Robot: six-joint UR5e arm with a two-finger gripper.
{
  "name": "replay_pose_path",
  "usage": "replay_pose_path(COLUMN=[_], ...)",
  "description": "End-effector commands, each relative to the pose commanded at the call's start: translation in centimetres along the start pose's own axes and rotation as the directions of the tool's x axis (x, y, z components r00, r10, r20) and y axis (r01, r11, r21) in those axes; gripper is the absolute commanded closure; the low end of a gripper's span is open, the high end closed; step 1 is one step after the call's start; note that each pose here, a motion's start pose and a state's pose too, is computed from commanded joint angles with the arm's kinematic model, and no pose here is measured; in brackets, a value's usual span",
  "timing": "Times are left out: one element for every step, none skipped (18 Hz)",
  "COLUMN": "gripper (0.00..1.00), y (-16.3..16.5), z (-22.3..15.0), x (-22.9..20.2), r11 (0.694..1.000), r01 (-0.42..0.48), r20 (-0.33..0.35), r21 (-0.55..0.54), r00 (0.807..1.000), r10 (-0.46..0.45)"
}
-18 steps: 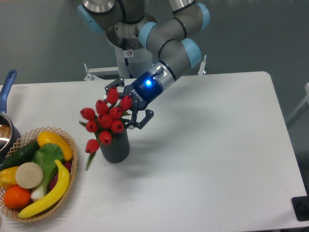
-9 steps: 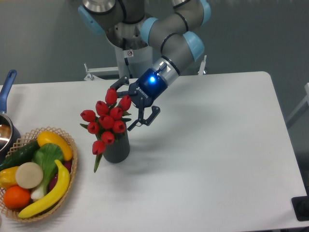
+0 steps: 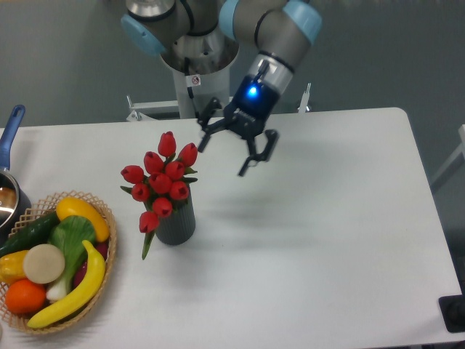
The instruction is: Insert the flowers into the vase
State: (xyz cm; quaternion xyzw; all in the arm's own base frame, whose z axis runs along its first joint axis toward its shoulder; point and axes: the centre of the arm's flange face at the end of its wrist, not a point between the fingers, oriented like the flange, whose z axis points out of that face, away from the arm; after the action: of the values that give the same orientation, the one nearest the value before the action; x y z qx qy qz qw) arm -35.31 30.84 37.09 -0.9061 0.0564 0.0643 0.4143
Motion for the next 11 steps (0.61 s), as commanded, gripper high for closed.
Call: replay_pose_path(gripper=[0.00, 0.00, 0.00, 0.00, 0.00, 0.00, 0.00, 0.00, 0.00, 0.00, 0.00], y=[0.1, 0.9, 1.5, 2.3, 2.9, 4.1, 5.2, 5.6, 5.9, 5.7, 4.5], z=[-0.4, 0.2, 0.7, 1.0, 1.2, 2.1, 3.4, 4.4, 5.7, 7.2, 7.8], x=[-1.2, -2.8, -4.0, -4.9, -5.9, -7.6, -8.8, -9.7, -10.5, -10.7, -10.5], r11=[1.000, 0.997, 0.994, 0.985, 0.971, 0.954, 0.936, 0.924, 0.912, 0.898, 0.883], r01=[0.001, 0.015, 0.022, 0.028, 0.033, 0.046, 0.052, 0.044, 0.034, 0.014, -0.014], r20=[0.025, 0.030, 0.037, 0.051, 0.071, 0.078, 0.071, 0.066, 0.055, 0.036, 0.022], r21=[-0.031, -0.071, -0.110, -0.168, -0.236, -0.297, -0.347, -0.381, -0.410, -0.440, -0.468], r00=[1.000, 0.999, 0.999, 0.999, 0.997, 0.997, 0.997, 0.998, 0.998, 0.999, 0.999], r10=[0.000, -0.013, -0.018, -0.020, -0.016, -0.024, -0.029, -0.020, -0.013, 0.003, 0.028])
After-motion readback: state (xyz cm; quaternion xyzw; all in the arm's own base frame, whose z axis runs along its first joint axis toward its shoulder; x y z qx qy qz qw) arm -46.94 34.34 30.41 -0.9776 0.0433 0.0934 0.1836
